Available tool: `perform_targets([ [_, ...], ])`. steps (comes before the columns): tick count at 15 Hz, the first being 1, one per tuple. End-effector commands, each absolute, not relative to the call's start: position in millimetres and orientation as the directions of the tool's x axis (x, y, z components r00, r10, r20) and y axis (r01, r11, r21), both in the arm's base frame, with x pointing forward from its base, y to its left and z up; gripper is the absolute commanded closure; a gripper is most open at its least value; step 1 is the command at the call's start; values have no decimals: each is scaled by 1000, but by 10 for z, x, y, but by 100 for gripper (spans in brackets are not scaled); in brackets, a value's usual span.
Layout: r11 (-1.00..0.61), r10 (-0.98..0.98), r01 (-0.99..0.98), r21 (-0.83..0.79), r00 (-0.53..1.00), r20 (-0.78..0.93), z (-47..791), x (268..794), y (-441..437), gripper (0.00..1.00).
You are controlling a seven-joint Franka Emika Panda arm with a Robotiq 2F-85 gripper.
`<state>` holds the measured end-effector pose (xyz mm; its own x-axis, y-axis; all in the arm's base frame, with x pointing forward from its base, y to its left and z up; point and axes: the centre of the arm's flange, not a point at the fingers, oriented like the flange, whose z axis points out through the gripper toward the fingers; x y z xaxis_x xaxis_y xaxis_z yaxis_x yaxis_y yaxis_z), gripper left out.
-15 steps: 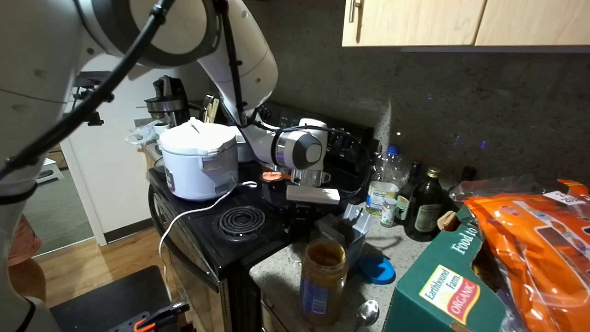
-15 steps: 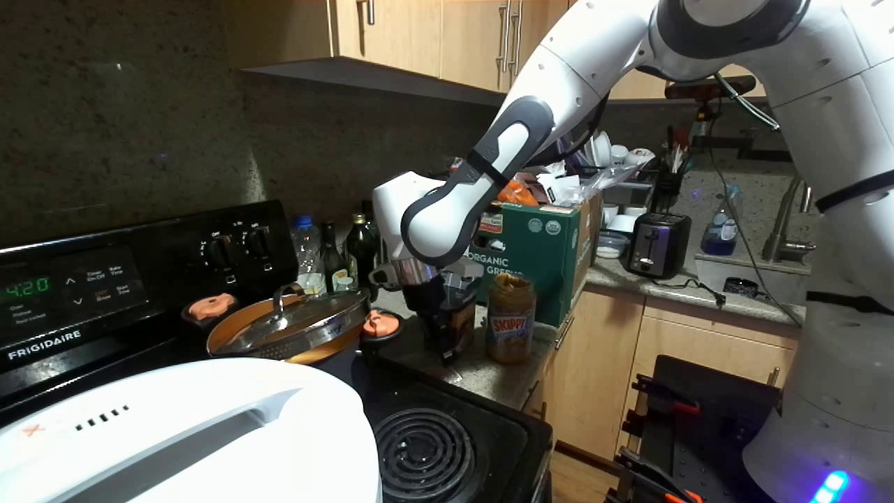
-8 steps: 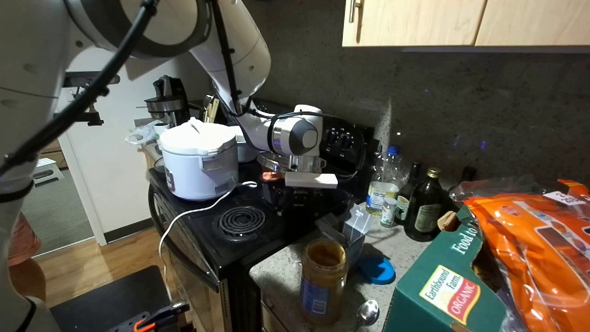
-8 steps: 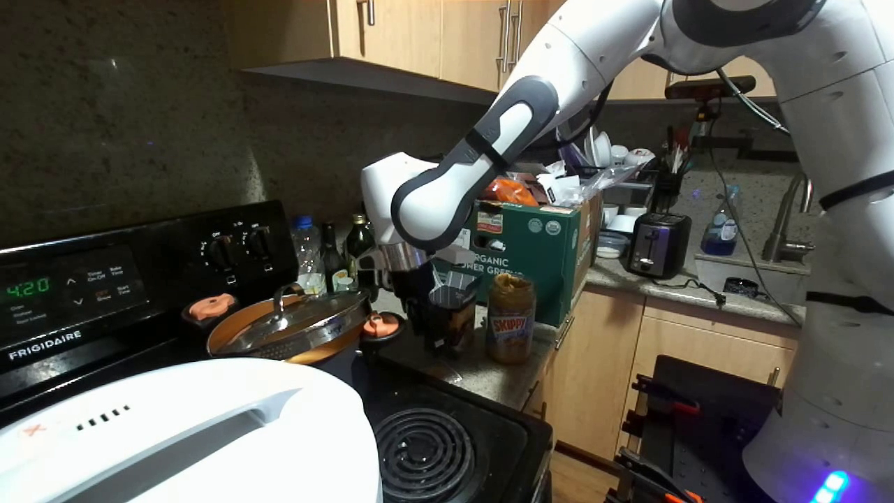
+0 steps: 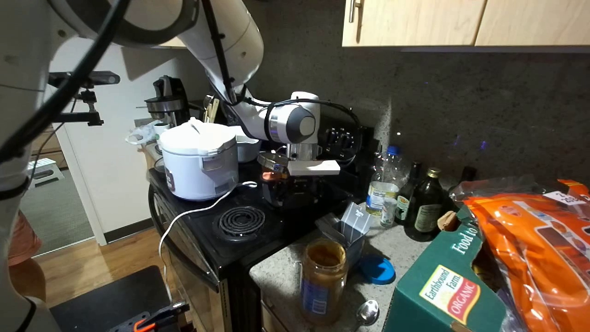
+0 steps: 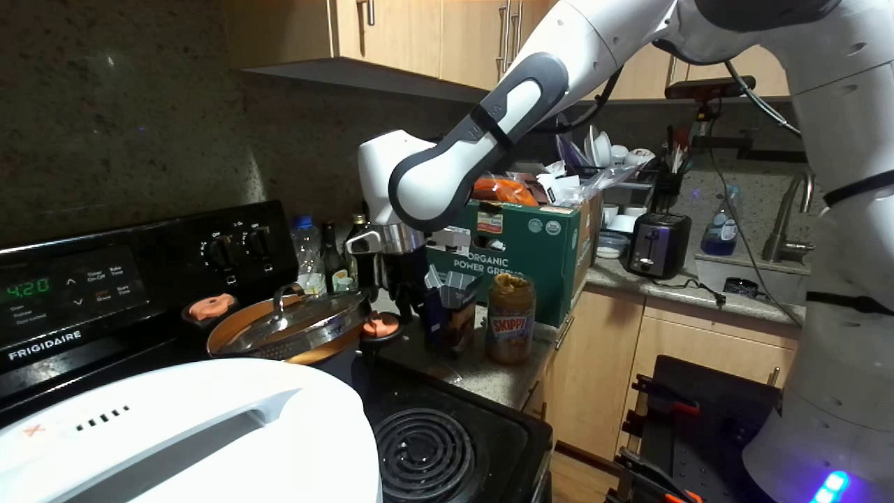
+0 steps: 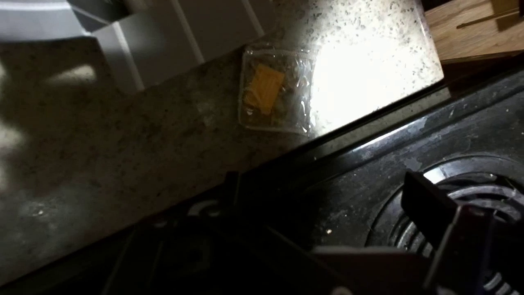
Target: Take one tea bag out of the open box on the left side of the countertop
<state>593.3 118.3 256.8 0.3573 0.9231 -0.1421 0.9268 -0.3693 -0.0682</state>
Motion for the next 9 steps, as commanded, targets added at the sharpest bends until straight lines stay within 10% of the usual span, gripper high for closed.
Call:
perform_targets([
  [1, -296, 952, 951, -88, 287, -110, 2742, 5802, 1156, 0],
  [9, -253, 965, 963, -92, 244, -96, 2676, 5911, 1204, 0],
])
